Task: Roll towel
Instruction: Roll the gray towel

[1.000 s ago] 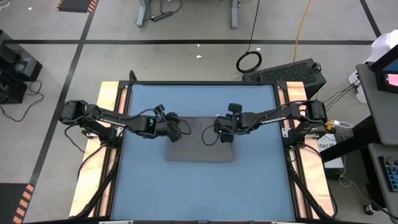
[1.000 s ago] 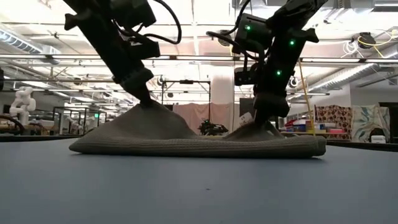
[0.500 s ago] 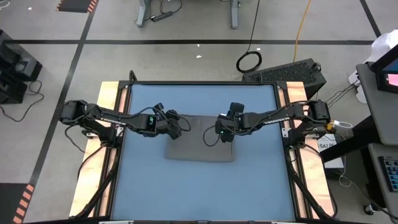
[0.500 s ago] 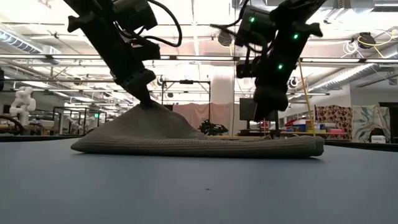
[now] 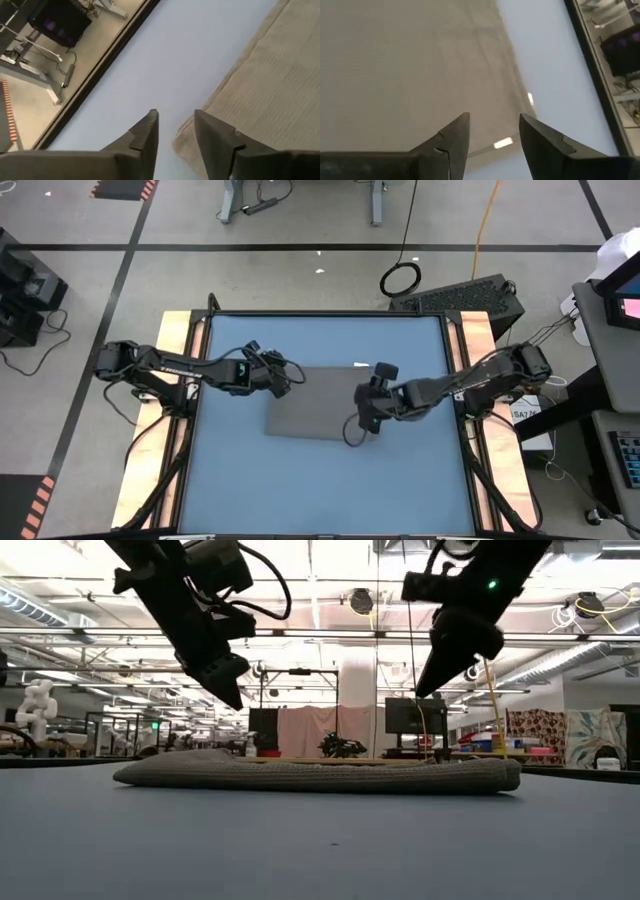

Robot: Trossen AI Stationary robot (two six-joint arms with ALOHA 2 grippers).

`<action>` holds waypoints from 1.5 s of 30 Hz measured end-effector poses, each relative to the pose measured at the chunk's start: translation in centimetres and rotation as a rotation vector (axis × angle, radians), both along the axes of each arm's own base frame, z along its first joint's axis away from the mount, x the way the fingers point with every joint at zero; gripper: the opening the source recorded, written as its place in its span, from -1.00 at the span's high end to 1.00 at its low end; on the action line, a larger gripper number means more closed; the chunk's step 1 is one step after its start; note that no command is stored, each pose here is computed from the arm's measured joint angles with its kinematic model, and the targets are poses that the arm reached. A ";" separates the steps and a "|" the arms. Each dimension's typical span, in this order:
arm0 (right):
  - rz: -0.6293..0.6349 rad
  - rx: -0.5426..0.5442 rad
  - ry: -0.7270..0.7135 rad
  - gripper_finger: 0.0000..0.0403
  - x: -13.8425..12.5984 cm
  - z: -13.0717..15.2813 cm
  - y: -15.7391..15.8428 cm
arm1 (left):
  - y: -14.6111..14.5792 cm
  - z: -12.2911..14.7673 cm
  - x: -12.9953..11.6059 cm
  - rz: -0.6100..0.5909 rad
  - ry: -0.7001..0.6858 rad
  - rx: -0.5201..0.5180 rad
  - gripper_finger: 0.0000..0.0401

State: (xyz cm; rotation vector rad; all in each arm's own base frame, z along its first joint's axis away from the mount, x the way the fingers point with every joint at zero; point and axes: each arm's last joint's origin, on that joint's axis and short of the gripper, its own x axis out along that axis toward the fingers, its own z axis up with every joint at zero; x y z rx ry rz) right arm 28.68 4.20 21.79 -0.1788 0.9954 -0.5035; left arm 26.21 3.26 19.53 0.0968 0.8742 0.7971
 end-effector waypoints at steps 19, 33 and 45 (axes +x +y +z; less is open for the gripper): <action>0.421 0.155 -0.472 0.45 0.2 -3.3 5.9 | -1.0 -7.3 -4.2 -0.101 -0.163 -0.243 0.52; 0.312 0.242 -0.553 0.96 -2.2 -11.7 1.4 | -4.7 -3.6 -3.0 -0.377 -0.439 -0.267 0.52; 0.094 0.443 -0.538 0.98 -2.5 -15.6 3.2 | -5.5 -10.1 -5.5 -0.257 -0.148 -0.356 0.52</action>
